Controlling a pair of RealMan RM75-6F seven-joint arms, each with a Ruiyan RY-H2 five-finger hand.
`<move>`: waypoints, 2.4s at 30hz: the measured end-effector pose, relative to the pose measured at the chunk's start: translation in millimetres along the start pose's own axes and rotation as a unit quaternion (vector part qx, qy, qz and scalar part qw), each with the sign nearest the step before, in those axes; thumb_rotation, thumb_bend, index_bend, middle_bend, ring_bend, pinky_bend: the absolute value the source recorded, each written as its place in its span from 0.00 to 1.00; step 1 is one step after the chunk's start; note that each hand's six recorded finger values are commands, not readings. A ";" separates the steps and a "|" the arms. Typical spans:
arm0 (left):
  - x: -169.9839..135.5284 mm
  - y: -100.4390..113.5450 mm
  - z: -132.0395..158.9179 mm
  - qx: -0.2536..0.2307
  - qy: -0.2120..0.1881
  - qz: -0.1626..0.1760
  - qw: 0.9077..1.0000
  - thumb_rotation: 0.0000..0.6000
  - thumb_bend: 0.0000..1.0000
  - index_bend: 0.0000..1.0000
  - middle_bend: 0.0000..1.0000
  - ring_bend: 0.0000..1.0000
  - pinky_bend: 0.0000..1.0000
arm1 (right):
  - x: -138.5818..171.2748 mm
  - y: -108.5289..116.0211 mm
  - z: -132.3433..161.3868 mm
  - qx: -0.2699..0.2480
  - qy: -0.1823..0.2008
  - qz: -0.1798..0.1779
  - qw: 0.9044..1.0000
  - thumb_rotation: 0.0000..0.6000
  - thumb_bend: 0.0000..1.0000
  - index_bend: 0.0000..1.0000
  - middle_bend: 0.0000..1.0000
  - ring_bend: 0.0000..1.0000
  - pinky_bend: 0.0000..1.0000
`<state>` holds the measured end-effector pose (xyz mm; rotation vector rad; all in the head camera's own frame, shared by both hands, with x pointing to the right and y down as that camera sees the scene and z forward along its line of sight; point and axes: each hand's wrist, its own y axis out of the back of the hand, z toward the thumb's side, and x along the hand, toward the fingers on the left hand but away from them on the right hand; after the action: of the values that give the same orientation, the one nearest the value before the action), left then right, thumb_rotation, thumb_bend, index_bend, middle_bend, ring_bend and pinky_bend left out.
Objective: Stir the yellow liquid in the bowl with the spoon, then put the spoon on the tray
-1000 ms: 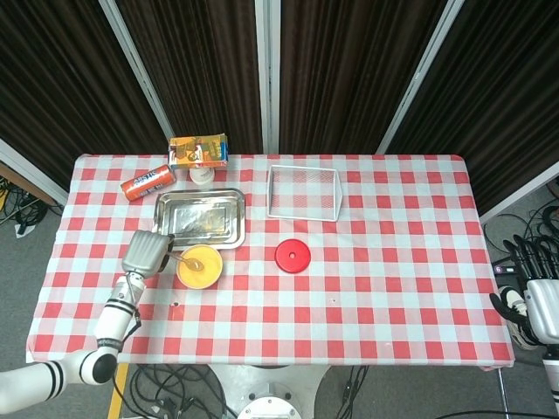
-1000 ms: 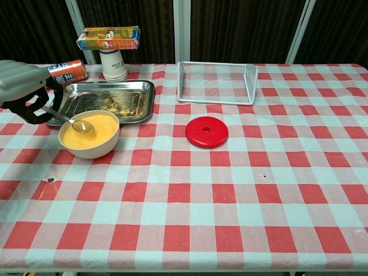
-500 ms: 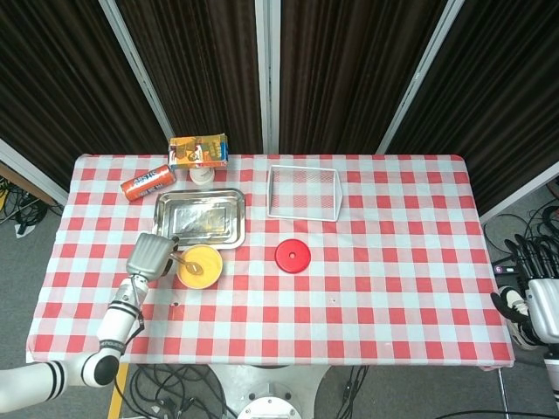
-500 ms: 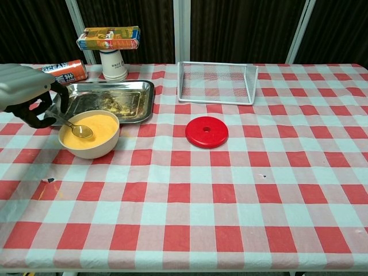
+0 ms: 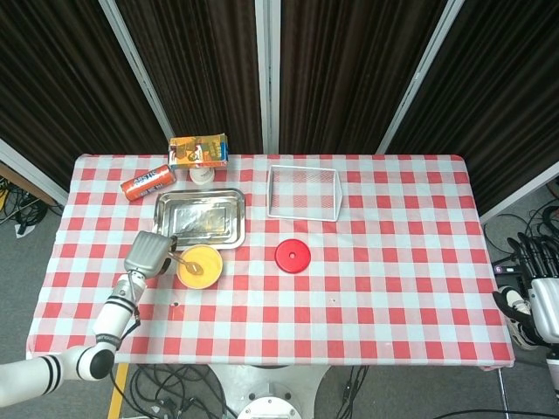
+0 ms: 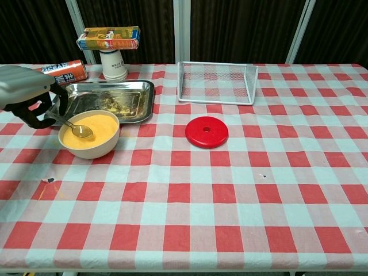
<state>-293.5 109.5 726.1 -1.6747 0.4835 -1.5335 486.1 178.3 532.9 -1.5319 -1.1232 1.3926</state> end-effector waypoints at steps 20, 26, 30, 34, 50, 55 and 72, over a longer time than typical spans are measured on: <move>4.9 -0.5 3.3 -0.010 -0.004 -0.007 1.000 1.00 0.39 0.58 0.89 0.91 0.94 | 1.5 -0.8 -3.1 -0.001 -0.006 0.002 1.000 1.00 0.20 0.00 0.00 0.00 0.00; 5.1 -0.3 2.3 -0.011 -0.002 -0.005 1.000 1.00 0.39 0.60 0.90 0.91 0.94 | 1.4 -0.7 -2.8 -0.001 -0.006 0.001 1.000 1.00 0.20 0.00 0.00 0.00 0.00; 3.3 2.9 2.9 0.001 -0.003 0.004 1.000 1.00 0.39 0.61 0.90 0.91 0.94 | 1.2 -1.0 -2.1 -0.001 -0.005 0.001 1.000 1.00 0.20 0.00 0.00 0.00 0.00; 1.2 7.1 4.3 0.035 -0.005 0.015 0.999 1.00 0.39 0.61 0.90 0.91 0.94 | 0.6 -2.1 -1.7 -0.002 -0.004 0.003 1.000 1.00 0.20 0.00 0.00 0.00 0.00; -6.7 37.8 33.5 0.262 0.010 0.050 0.964 1.00 0.42 0.62 0.90 0.92 0.94 | 1.3 -2.1 -1.3 -0.006 0.001 0.001 1.000 1.00 0.20 0.00 0.00 0.00 0.00; -8.1 42.3 49.4 0.296 0.021 0.074 0.952 1.00 0.42 0.63 0.91 0.92 0.95 | 2.5 -1.0 -3.4 -0.006 -0.001 0.000 1.000 1.00 0.20 0.00 0.00 0.00 0.00; -2.7 25.0 73.9 0.393 0.063 0.117 0.910 1.00 0.41 0.64 0.91 0.93 0.95 | 1.8 -3.0 -2.5 -0.007 0.002 0.003 1.000 1.00 0.20 0.00 0.00 0.00 0.00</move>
<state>-217.8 118.2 709.2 -0.8633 0.0851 -1.3941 488.3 181.0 535.4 -1.5482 -1.1307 1.3879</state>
